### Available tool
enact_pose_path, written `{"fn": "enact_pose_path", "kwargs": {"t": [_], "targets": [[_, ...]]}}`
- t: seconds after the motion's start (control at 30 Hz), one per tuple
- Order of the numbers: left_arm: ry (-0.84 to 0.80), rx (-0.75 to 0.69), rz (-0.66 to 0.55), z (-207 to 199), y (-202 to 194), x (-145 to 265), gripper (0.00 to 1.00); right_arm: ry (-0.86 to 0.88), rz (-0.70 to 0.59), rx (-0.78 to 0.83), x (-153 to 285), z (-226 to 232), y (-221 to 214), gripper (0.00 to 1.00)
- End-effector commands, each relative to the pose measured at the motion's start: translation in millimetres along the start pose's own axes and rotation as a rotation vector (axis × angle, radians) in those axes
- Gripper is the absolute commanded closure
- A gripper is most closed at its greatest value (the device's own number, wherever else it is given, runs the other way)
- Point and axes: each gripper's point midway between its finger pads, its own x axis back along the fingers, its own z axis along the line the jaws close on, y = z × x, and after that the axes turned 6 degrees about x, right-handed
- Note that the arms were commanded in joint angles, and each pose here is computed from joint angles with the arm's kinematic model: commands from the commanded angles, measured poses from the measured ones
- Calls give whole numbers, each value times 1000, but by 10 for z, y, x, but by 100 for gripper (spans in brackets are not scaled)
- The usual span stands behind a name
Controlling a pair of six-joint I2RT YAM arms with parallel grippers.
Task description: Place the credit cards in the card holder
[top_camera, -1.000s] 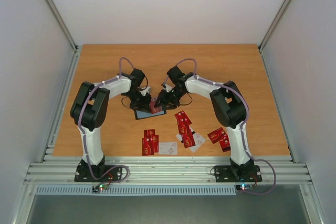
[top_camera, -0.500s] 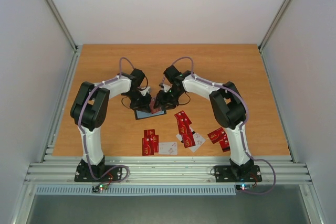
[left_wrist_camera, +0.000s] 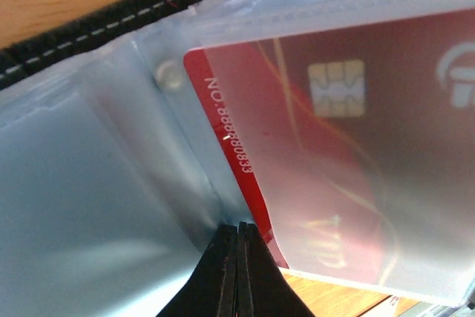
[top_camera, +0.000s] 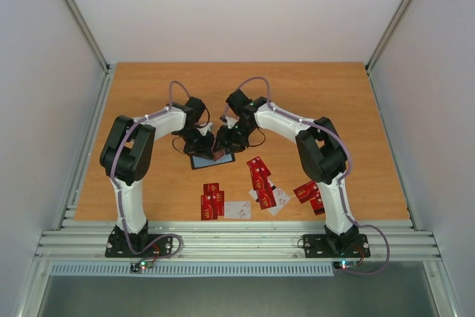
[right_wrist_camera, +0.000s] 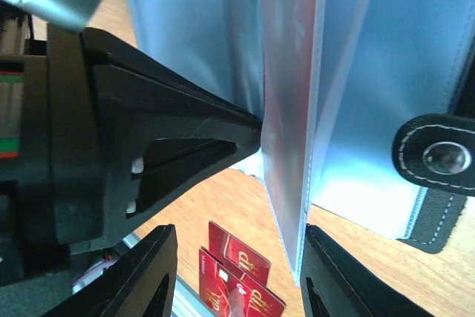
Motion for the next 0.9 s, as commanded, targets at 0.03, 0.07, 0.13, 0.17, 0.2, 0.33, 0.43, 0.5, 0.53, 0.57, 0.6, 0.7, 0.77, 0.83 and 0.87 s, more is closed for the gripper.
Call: {"fn": "enact_pose_path", "kwargs": {"t": [0.03,0.07,0.13,0.17,0.2,0.33,0.43,0.5,0.53,0.57,0.6,0.7,0.77,0.83,0.87], "targets": [[2,-30,-55,-102,95,97,98,1,-16,43,98,178,11,54],[3,-31,-58,-110,94,121,98,1,-17,44,102,184,17,54],[7,-27,-72,-112,92,188,97,4,-18,47,106,199,21,54],[9,-21,-79,-106,87,220,97,5,-17,51,104,215,19,54],[12,-15,-86,-93,81,254,97,7,-17,52,102,225,21,54],[-5,18,-120,-76,55,421,95,10,-14,55,81,244,29,54],[-17,49,-147,-32,18,541,95,11,-9,56,60,262,22,54],[-21,63,-166,-4,-16,625,94,11,-6,57,47,266,15,54],[-22,71,-173,14,-39,660,94,10,-5,57,41,266,14,54],[-24,73,-184,24,-60,704,94,10,-3,57,33,269,7,54],[-27,76,-200,32,-85,763,94,10,-2,57,27,269,6,54],[-23,95,-225,115,-183,855,94,6,3,57,-1,264,2,54],[-20,104,-242,155,-258,916,94,0,6,55,-21,269,10,54],[-16,111,-260,191,-336,975,94,1,8,67,-44,329,38,54],[-14,116,-270,209,-379,1004,94,4,12,77,-65,374,45,54]]}}
